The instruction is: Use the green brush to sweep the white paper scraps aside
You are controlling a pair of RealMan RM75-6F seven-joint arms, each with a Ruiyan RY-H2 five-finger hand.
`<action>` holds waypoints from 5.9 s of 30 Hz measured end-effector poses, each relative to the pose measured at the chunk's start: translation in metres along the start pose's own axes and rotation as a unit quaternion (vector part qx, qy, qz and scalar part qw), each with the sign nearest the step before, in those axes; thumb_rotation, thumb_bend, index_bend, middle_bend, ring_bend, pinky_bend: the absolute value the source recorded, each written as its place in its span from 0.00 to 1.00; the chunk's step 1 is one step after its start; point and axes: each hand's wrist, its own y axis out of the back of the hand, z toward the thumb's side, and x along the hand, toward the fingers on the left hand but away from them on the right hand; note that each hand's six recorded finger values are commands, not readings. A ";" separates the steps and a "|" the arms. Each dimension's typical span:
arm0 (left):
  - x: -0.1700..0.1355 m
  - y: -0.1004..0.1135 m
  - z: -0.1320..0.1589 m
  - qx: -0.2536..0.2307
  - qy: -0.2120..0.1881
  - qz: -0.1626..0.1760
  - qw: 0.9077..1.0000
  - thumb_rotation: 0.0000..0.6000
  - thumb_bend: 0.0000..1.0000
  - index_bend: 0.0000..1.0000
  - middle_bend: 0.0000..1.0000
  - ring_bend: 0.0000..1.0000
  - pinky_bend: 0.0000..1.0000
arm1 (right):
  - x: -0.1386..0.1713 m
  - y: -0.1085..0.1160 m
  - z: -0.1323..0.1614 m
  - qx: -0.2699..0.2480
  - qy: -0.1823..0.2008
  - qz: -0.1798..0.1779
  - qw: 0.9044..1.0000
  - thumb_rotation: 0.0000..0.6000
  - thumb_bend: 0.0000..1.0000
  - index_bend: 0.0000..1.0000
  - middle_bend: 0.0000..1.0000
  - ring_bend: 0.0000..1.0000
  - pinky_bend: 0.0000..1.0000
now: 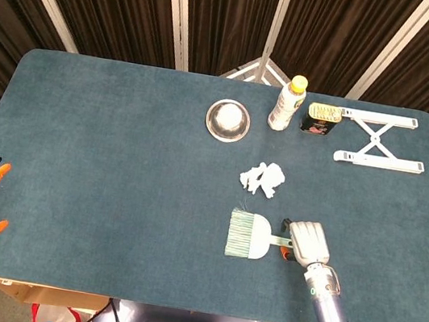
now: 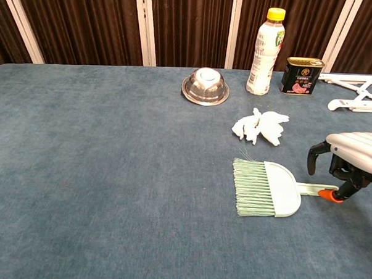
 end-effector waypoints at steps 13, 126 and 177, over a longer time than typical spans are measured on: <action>0.000 0.000 0.001 -0.002 -0.001 -0.001 1.000 1.00 0.00 0.00 0.00 0.00 0.02 | -0.002 -0.008 -0.001 0.000 -0.009 0.014 1.000 1.00 0.29 0.47 0.97 1.00 0.95; 0.010 -0.004 -0.004 -0.041 0.008 -0.035 0.999 1.00 0.00 0.00 0.00 0.00 0.02 | -0.102 0.141 0.009 0.158 -0.090 -0.109 0.977 1.00 0.56 0.85 0.97 1.00 0.95; 0.012 -0.004 0.004 -0.041 -0.003 -0.034 0.999 1.00 0.00 0.00 0.00 0.00 0.02 | -0.058 0.173 -0.016 0.245 -0.071 -0.136 0.957 1.00 0.56 0.85 0.97 1.00 0.95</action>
